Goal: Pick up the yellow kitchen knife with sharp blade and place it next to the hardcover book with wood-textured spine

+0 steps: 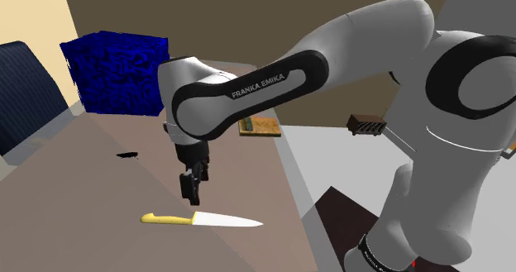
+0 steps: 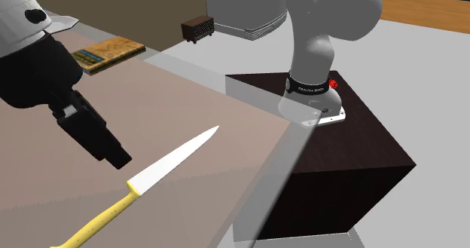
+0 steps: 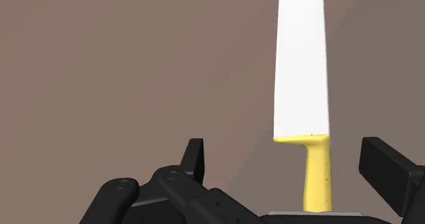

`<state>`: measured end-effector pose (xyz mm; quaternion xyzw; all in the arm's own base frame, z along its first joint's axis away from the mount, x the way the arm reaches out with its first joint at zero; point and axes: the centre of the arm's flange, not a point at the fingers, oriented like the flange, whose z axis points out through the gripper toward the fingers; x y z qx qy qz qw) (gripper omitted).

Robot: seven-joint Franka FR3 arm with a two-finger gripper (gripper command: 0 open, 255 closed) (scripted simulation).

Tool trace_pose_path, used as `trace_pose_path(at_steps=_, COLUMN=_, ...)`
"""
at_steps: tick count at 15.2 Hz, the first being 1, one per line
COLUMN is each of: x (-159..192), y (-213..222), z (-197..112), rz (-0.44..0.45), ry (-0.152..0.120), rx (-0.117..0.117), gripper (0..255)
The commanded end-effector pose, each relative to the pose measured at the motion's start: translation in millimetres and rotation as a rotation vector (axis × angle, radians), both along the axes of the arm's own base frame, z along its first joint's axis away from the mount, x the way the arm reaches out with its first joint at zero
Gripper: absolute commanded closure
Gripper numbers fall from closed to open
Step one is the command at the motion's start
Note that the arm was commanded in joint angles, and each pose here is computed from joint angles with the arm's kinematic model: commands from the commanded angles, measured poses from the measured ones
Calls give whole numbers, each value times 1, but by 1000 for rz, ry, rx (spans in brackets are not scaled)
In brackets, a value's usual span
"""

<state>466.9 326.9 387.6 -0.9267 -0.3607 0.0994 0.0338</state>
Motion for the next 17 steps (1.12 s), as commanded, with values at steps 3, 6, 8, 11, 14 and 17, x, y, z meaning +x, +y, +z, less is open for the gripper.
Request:
trace_pose_path(at_steps=3, x=-1, y=40, z=-17, rz=73, ry=21, rx=9, gripper=0)
trace_pose_path(at_steps=6, x=-5, y=40, z=-32, rz=73, ry=21, rx=9, gripper=0)
trace_pose_path(at_steps=8, x=-8, y=40, z=-42, rz=73, ry=21, rx=9, gripper=0)
trace_pose_path(at_steps=11, x=-11, y=39, z=-56, rz=73, ry=21, rx=9, gripper=0)
trace_pose_path(at_steps=14, x=-11, y=39, z=-56, rz=73, ry=21, rx=9, gripper=0)
trace_pose_path(at_steps=17, x=-11, y=39, z=-56, rz=73, ry=21, rx=9, gripper=0)
